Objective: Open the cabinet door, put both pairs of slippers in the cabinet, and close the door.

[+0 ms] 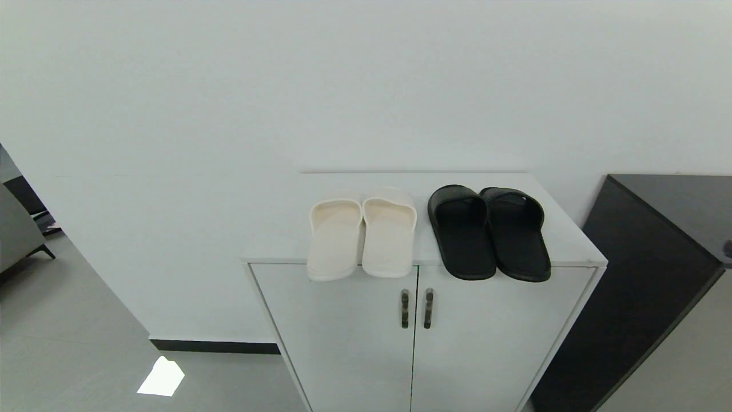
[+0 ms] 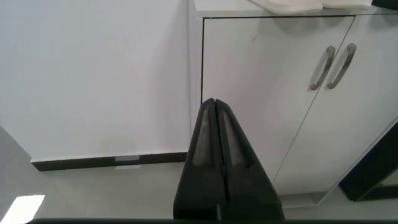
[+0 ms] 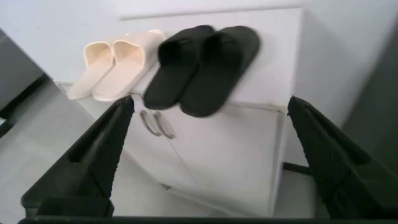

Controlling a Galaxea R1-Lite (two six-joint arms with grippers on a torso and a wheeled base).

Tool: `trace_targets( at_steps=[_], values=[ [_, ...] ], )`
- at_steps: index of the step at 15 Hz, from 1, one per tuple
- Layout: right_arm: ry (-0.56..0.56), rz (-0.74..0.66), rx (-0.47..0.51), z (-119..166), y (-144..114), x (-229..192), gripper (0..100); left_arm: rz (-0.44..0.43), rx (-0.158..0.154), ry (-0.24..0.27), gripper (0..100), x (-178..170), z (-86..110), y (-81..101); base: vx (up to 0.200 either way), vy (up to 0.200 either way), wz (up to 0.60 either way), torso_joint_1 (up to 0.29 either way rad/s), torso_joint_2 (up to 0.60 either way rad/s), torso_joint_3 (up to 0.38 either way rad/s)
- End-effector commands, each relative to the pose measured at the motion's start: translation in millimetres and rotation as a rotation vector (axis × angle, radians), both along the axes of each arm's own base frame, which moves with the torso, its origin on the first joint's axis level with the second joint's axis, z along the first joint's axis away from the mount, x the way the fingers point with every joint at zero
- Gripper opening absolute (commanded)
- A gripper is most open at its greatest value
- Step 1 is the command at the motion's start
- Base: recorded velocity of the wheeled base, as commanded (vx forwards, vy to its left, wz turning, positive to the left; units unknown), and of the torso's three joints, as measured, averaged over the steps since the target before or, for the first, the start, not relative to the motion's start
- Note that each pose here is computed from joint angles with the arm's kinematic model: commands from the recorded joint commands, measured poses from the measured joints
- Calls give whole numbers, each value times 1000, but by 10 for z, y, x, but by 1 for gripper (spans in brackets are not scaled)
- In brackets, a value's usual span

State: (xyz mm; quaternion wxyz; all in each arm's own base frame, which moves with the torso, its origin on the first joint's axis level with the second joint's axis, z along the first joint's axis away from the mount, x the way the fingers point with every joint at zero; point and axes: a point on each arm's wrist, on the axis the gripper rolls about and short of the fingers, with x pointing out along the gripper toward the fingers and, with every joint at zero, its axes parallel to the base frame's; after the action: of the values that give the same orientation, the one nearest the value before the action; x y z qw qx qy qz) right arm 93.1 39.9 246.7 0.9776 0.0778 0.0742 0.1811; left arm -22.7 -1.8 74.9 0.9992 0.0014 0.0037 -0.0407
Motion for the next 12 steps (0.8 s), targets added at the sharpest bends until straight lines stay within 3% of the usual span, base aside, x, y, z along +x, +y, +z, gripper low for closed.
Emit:
trace_targets(
  at_steps=[1, 12],
  values=[
    [79, 45, -35, -16, 416, 418, 100, 0, 0, 0, 0, 0, 0, 0, 0, 0, 0, 0, 0, 0],
    [99, -129, -107, -262, 1214, 1683, 100, 2, -5, 1, 0, 0, 0, 0, 0, 0, 0, 0, 0, 0]
  ],
)
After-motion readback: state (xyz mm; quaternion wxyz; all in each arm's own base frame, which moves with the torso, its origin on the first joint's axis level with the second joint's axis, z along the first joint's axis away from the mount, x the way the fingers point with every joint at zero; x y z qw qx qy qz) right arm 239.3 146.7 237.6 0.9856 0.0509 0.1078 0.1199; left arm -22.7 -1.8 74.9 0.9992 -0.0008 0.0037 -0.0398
